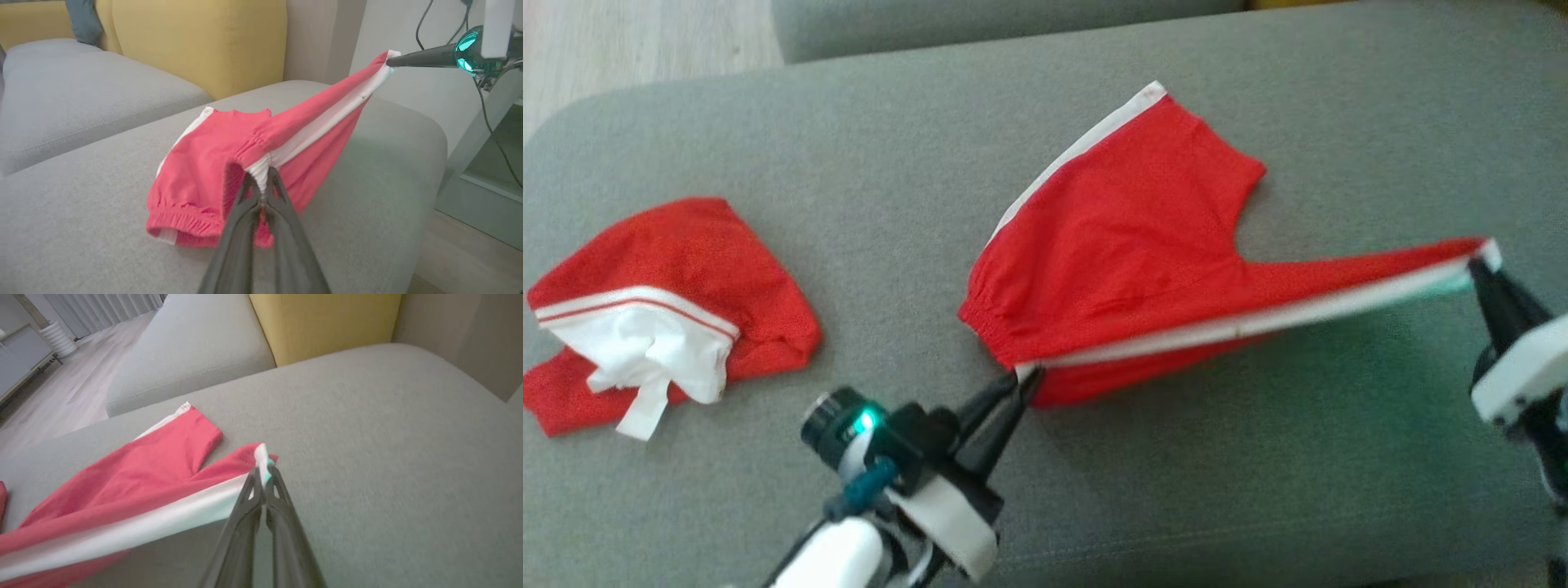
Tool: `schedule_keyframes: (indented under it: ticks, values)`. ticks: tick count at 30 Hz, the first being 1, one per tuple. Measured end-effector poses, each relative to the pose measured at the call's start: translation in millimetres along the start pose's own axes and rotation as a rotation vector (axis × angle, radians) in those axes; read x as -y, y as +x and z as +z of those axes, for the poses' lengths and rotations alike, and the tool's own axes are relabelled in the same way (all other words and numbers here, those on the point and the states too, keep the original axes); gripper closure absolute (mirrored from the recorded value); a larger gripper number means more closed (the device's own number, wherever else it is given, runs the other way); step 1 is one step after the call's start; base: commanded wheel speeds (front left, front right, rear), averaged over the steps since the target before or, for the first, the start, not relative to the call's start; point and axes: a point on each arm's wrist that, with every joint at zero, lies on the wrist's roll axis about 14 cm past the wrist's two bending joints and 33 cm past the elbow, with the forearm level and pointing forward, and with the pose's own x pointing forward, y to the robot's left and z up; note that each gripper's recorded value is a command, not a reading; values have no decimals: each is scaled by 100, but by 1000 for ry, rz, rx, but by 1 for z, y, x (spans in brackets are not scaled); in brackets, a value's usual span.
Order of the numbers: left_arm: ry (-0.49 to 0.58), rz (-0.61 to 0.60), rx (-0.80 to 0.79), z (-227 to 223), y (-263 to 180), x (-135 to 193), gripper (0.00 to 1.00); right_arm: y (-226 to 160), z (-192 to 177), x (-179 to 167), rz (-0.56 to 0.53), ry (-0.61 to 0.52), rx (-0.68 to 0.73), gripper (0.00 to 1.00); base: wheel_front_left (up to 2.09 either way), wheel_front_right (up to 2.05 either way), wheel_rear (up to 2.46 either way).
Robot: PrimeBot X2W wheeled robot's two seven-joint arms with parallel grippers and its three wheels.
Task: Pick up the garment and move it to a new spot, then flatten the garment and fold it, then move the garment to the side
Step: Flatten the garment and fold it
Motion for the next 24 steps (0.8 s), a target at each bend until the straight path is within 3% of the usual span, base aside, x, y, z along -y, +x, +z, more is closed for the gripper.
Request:
schedule_keyframes:
  ticks: [8, 24]
  values:
    - [-24, 74, 20, 3, 17, -33, 100, 53, 38, -33, 63, -111, 27, 100, 0, 0, 0]
    - [-76, 193, -34, -29, 39, -88, 100, 175, 52, -98, 167, -309, -49, 100, 0, 0, 0]
